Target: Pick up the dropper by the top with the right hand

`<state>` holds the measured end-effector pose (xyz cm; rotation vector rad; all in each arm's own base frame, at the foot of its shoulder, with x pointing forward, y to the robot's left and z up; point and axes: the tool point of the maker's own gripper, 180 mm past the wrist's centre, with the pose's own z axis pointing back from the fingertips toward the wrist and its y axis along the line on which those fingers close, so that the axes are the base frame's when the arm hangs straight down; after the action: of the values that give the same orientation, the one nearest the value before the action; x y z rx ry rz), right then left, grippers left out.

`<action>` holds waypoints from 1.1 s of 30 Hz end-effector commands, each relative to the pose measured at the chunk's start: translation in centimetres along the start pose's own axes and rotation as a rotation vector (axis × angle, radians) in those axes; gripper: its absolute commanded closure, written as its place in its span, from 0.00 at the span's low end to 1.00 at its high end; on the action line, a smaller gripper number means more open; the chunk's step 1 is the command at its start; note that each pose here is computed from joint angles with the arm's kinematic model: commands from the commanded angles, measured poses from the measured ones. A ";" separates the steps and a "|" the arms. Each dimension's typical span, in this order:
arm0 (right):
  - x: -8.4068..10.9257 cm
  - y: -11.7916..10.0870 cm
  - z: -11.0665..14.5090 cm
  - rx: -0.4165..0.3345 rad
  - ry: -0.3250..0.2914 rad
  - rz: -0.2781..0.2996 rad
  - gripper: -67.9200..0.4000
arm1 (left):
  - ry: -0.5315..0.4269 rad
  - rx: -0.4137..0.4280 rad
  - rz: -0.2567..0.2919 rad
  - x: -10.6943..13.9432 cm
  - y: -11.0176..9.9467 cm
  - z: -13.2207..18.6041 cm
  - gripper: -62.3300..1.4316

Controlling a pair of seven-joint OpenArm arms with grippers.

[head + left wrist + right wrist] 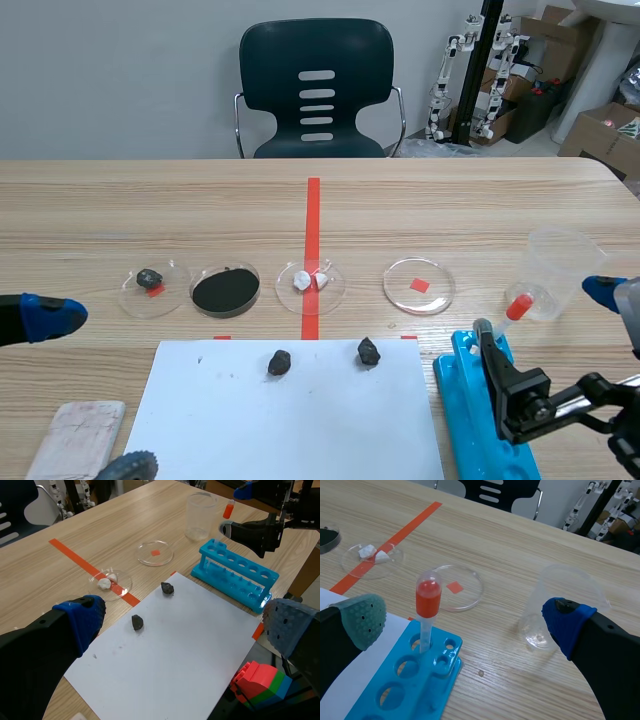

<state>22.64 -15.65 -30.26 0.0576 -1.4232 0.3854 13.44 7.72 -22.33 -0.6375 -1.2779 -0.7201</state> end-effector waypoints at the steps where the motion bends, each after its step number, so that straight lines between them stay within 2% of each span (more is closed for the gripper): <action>1: 1.4 -0.6 -0.6 -0.006 -0.049 0.020 0.00 | -0.035 -0.012 0.008 0.9 -0.4 -0.2 0.00; 8: 1.6 -0.8 -0.9 -0.009 -0.050 0.023 0.00 | -0.035 -0.012 0.008 0.9 -0.4 -0.2 0.00; 14: 1.1 0.0 -1.1 0.010 -0.026 0.012 0.00 | -0.035 -0.012 0.008 0.9 -0.4 -0.2 0.00; 22: 1.1 0.4 -1.1 0.019 -0.029 0.007 0.00 | -0.035 -0.012 0.008 0.9 -0.4 -0.2 0.00; 28: 1.1 0.3 -1.1 0.019 -0.028 0.007 0.27 | -0.035 -0.012 0.008 0.9 -0.4 -0.2 0.00; 33: 1.1 0.3 -1.1 0.019 -0.028 0.007 0.31 | -0.035 -0.012 0.008 0.9 -0.4 -0.2 0.00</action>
<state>23.08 -14.67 -30.64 0.0778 -1.4047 0.3970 13.44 7.72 -22.33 -0.6375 -1.2779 -0.7201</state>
